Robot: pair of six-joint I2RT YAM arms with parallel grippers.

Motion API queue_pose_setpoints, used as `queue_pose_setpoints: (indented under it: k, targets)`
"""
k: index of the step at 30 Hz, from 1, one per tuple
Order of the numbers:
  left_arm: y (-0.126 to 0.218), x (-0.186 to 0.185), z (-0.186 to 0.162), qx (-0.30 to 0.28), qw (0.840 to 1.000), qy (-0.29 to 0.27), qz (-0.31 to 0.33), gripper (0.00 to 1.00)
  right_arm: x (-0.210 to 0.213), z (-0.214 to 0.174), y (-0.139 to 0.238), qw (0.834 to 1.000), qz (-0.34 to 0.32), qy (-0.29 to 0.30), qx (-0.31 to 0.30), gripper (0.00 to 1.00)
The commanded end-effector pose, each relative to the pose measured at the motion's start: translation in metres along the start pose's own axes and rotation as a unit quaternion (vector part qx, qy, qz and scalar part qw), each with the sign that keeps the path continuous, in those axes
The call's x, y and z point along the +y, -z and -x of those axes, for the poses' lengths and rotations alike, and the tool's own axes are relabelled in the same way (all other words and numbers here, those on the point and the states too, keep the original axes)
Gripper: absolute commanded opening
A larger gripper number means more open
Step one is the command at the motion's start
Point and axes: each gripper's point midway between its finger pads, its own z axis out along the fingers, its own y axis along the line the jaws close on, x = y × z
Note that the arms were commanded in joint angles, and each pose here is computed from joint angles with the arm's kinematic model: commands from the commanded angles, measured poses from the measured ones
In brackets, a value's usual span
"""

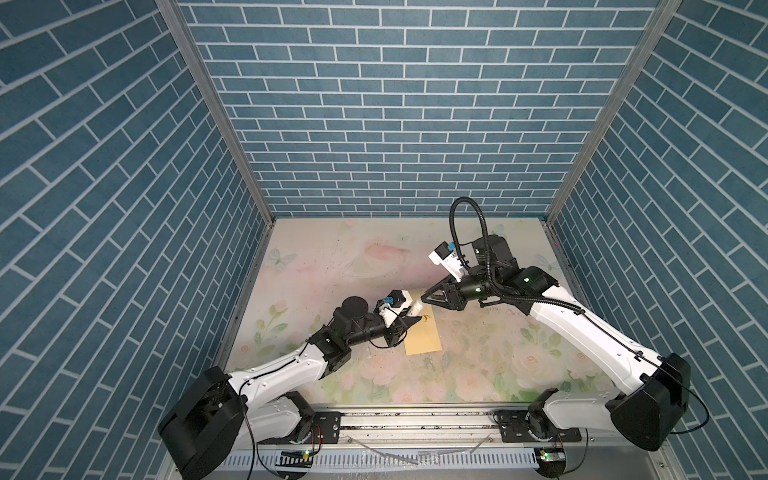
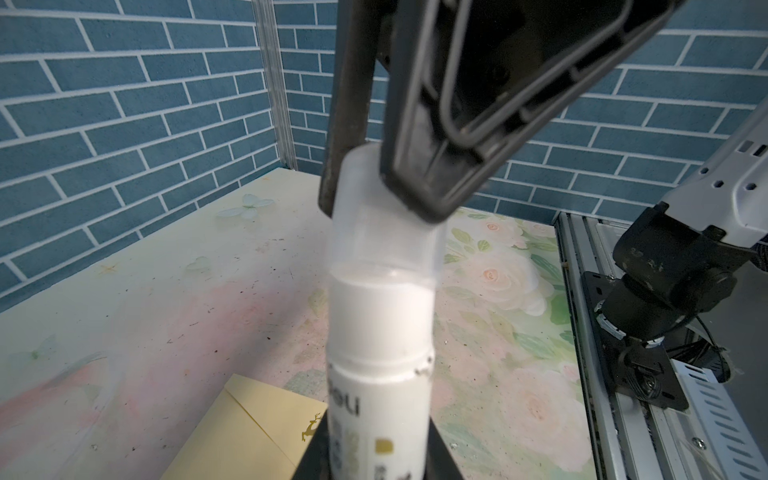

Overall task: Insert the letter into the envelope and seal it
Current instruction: 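Press the right-held cap down onto the glue stick in the left gripper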

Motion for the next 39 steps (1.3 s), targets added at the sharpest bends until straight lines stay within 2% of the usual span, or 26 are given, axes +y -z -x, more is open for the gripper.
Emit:
queue_pose_setpoints:
  k: [1, 24, 39]
  targets:
    - [0.000, -0.007, 0.011, -0.023, 1.000, -0.015, -0.015, 0.00, 0.010, 0.002, -0.007, 1.000, 0.011, 0.010, 0.011, 0.14]
    - [-0.001, -0.005, 0.013, -0.027, 0.999, -0.019, -0.011, 0.00, 0.007, -0.025, -0.031, 0.995, -0.027, 0.042, 0.088, 0.08]
    - [0.000, -0.001, 0.019, -0.042, 0.999, -0.027, 0.004, 0.00, 0.000, -0.065, -0.063, 0.990, -0.013, 0.005, 0.140, 0.03]
